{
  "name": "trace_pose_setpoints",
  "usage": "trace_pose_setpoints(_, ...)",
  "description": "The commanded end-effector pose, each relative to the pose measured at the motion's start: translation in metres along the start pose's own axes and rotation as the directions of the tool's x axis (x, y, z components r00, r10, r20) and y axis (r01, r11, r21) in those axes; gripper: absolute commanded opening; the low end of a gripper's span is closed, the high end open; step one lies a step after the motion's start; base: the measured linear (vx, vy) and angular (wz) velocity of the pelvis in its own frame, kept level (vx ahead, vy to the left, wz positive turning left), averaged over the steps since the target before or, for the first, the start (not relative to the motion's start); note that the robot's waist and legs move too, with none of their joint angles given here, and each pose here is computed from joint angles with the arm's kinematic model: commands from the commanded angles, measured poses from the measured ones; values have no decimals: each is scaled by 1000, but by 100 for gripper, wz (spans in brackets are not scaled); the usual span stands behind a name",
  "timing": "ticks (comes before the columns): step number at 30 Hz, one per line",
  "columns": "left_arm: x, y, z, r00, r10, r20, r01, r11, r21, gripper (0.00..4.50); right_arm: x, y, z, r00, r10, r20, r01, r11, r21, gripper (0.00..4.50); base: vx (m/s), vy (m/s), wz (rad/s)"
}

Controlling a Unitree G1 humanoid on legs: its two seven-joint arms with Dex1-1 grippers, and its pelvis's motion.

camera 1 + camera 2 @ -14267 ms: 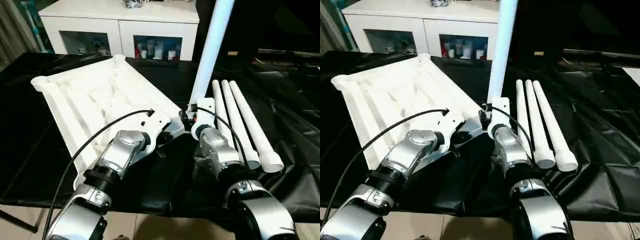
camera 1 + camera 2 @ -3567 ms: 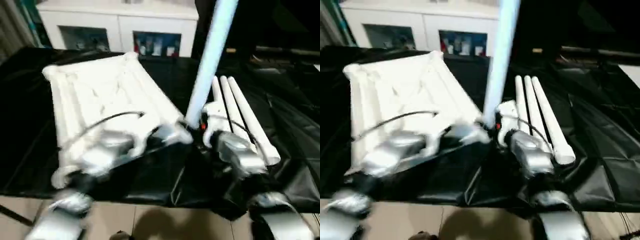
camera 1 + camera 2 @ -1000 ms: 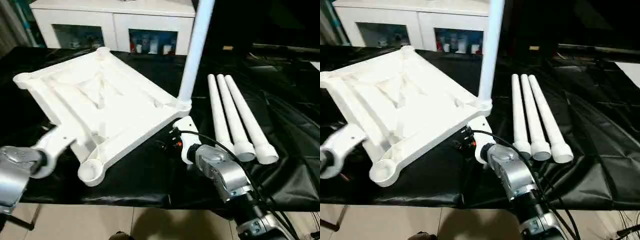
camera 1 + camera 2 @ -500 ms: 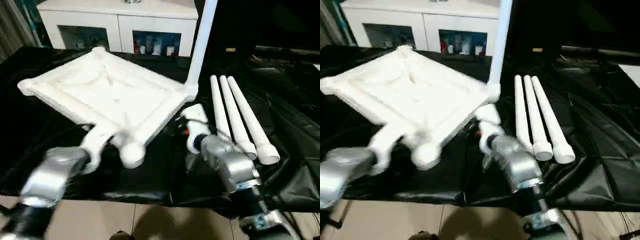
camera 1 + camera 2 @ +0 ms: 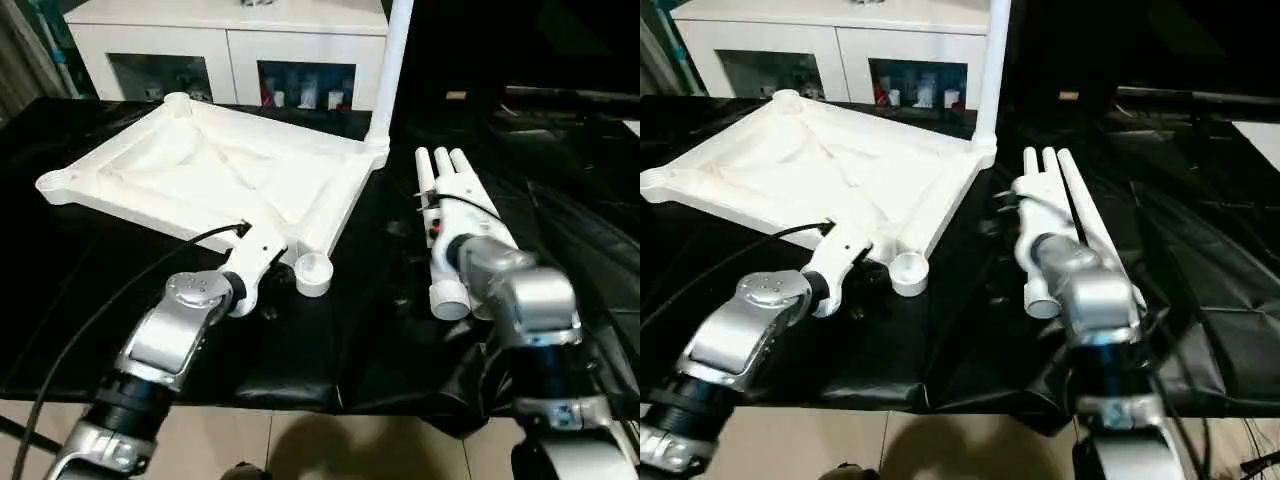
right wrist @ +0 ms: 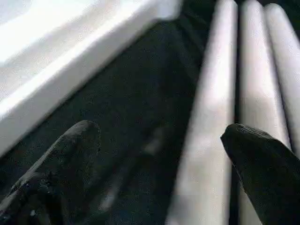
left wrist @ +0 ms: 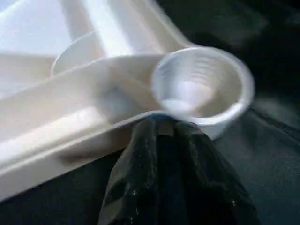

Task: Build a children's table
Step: Pick table leg

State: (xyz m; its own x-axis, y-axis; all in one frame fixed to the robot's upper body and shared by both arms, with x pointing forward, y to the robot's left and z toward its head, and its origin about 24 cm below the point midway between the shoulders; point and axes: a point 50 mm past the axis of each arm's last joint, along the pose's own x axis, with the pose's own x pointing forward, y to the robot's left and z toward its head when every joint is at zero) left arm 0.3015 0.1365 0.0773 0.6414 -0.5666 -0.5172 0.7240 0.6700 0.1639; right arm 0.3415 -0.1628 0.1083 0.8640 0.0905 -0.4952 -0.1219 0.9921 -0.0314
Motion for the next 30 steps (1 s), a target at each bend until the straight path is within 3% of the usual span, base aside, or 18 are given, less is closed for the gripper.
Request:
trace_pose_setpoints(1, -7, -7, 4, 998, -67, 3, 67, 997, 31, 89, 0, -10, -1, 998, -36, -51, 38, 999, 25, 445, 0, 0, 0)
trace_pose_setpoints(4, -20, -10, 7, 989, -146, -5, 146, 986, 77, 89, 2, -17, -10, 987, -62, -149, 72, 996, 62, 445, 0, 0, 0)
trace_pose_setpoints(12, -28, -16, 15, 976, -220, -4, 219, 970, 101, 89, 10, -6, -15, 977, -25, -211, 46, 994, 96, 445, 0, 0, 0)
trace_pose_setpoints(23, -32, -18, 16, 973, -229, -11, 229, 968, 105, 89, 11, 3, -8, 979, 19, -204, 2, 995, 101, 445, 0, 0, 0)
trace_pose_setpoints(30, -32, -17, 18, 974, -228, -15, 228, 967, 113, 89, 9, 16, 4, 988, 92, -125, -79, 991, 110, 445, 0, 0, 0)
